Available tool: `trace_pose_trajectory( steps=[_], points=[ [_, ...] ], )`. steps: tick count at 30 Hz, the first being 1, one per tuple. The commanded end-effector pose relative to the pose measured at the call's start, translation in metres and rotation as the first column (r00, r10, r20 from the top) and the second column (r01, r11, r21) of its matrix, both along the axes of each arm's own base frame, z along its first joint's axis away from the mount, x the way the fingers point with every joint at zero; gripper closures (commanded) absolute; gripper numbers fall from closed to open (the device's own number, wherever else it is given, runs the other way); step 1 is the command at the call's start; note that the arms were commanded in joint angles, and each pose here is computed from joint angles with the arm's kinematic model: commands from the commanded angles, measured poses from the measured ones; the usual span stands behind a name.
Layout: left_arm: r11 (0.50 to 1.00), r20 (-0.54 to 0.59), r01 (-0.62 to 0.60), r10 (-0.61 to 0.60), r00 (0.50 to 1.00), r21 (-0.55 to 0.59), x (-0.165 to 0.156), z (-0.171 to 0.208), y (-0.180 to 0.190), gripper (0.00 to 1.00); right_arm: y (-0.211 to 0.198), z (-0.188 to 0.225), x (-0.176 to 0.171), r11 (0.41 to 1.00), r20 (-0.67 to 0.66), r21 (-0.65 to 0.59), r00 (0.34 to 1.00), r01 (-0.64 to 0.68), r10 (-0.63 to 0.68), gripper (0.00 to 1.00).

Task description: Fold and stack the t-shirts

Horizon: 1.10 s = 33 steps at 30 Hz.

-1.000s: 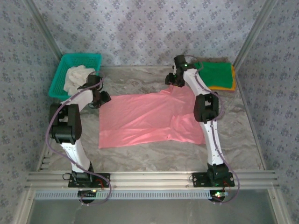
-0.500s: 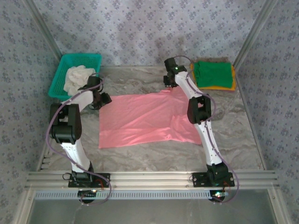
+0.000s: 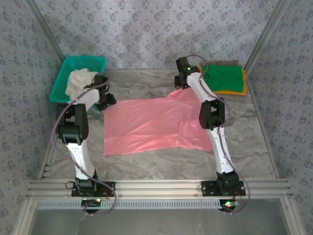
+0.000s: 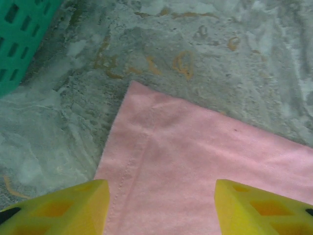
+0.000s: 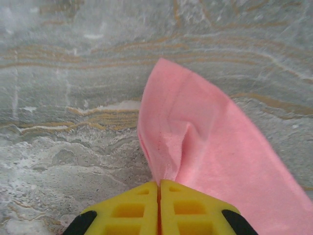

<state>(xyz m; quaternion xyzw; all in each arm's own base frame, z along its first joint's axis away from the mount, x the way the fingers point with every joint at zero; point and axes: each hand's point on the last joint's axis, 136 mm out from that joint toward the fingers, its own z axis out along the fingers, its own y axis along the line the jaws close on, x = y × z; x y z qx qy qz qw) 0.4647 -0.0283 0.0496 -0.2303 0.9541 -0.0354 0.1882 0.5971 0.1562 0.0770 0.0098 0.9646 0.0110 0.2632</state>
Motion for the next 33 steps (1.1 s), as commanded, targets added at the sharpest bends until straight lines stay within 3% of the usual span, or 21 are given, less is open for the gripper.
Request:
trace_pose_trajectory(
  steps=[1,3,11,14,16,19,21,22,24,33],
  points=[
    [0.997,-0.025,-0.042,0.044,0.999,0.058,0.004,0.000,0.016,0.40,0.000,0.029,0.000,0.999,0.039,0.042,0.999,0.008,-0.009,0.95],
    [0.997,-0.027,-0.048,0.049,0.998,0.057,0.007,-0.003,0.015,0.35,0.000,0.031,0.000,0.999,0.040,0.045,0.999,0.006,-0.008,0.99],
    [0.998,-0.035,-0.051,0.052,0.998,0.028,0.015,-0.016,0.008,0.39,-0.010,0.041,-0.003,0.996,0.048,0.082,0.998,0.034,-0.038,1.00],
    [0.998,-0.036,-0.054,0.055,0.998,0.025,0.016,-0.020,0.006,0.48,-0.020,0.044,-0.006,0.994,0.052,0.094,0.997,0.056,-0.061,1.00],
    [0.998,-0.029,-0.057,0.057,0.998,0.021,0.018,-0.020,0.006,0.63,-0.027,0.047,-0.008,0.992,0.055,0.101,0.996,0.070,-0.075,1.00],
    [0.998,-0.022,-0.055,0.056,0.998,0.023,0.022,-0.021,0.005,0.68,-0.037,0.049,-0.011,0.989,0.054,0.115,0.993,0.095,-0.102,1.00],
    [0.998,-0.026,-0.053,0.053,0.998,0.021,0.023,-0.022,0.004,0.81,-0.043,0.051,-0.013,0.987,0.054,0.124,0.992,0.107,-0.114,1.00],
    [0.999,-0.027,-0.051,0.051,0.998,0.020,0.024,-0.022,0.003,0.82,-0.044,0.050,-0.013,0.986,0.052,0.126,0.992,0.110,-0.117,1.00],
    [0.999,-0.024,-0.043,0.043,0.999,0.028,0.026,-0.021,0.003,0.97,-0.048,0.050,-0.014,0.985,0.051,0.130,0.991,0.118,-0.125,1.00],
    [0.997,-0.010,-0.029,0.029,1.000,0.066,0.030,-0.011,0.003,1.00,-0.065,0.057,-0.018,0.975,0.049,0.168,0.987,0.146,-0.156,1.00]
  ],
)
